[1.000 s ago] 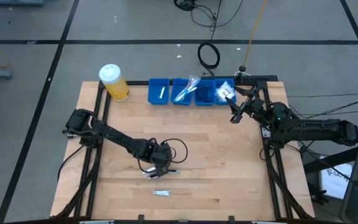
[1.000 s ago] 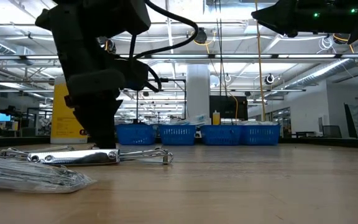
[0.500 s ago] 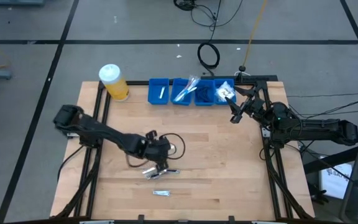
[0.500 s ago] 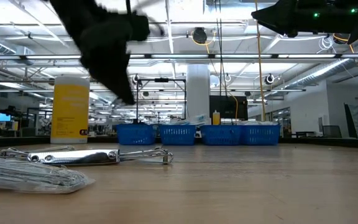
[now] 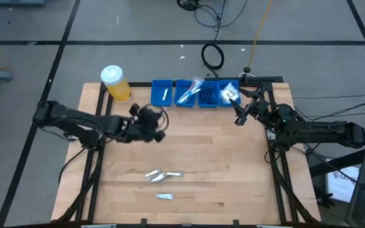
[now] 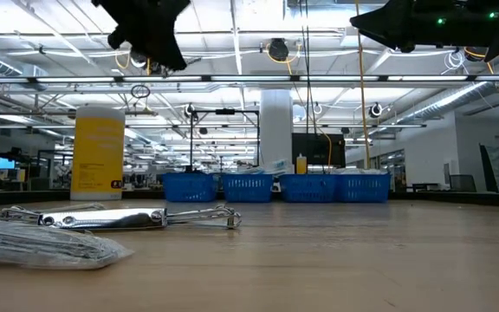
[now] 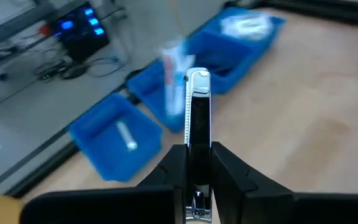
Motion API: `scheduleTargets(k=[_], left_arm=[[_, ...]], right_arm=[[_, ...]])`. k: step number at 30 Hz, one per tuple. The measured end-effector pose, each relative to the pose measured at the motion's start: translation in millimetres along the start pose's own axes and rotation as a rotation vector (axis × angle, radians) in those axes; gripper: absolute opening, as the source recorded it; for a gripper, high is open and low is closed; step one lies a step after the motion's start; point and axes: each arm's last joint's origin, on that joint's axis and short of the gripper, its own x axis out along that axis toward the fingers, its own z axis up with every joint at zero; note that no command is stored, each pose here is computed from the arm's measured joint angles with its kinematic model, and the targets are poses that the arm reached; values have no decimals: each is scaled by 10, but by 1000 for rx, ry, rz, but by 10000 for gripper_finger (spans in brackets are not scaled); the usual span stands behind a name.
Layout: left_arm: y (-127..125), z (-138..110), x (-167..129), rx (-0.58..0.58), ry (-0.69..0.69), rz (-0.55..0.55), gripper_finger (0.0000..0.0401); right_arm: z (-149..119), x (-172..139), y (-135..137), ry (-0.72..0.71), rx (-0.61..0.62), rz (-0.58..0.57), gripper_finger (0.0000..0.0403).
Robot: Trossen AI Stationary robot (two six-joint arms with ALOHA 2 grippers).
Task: Pick & Place Travel size toiletries
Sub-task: Put the silver nail cutter into the left blue basket
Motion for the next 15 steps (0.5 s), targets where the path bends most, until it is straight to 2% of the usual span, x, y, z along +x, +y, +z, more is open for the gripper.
scheduleTargets(k=[4, 9, 11, 15], left_arm=[[234, 94, 211, -36, 18, 105, 24], [579, 180, 513, -111, 56, 227, 31], [718, 194, 636, -158, 61, 230, 35], [968, 161, 876, -247, 65, 166, 29]], right_arm=[[-1, 0, 0, 1, 0, 0, 256], [0, 0, 0, 1, 0, 0, 256], [0, 0, 0, 0, 0, 0, 256], [0, 0, 0, 0, -1, 0, 256]])
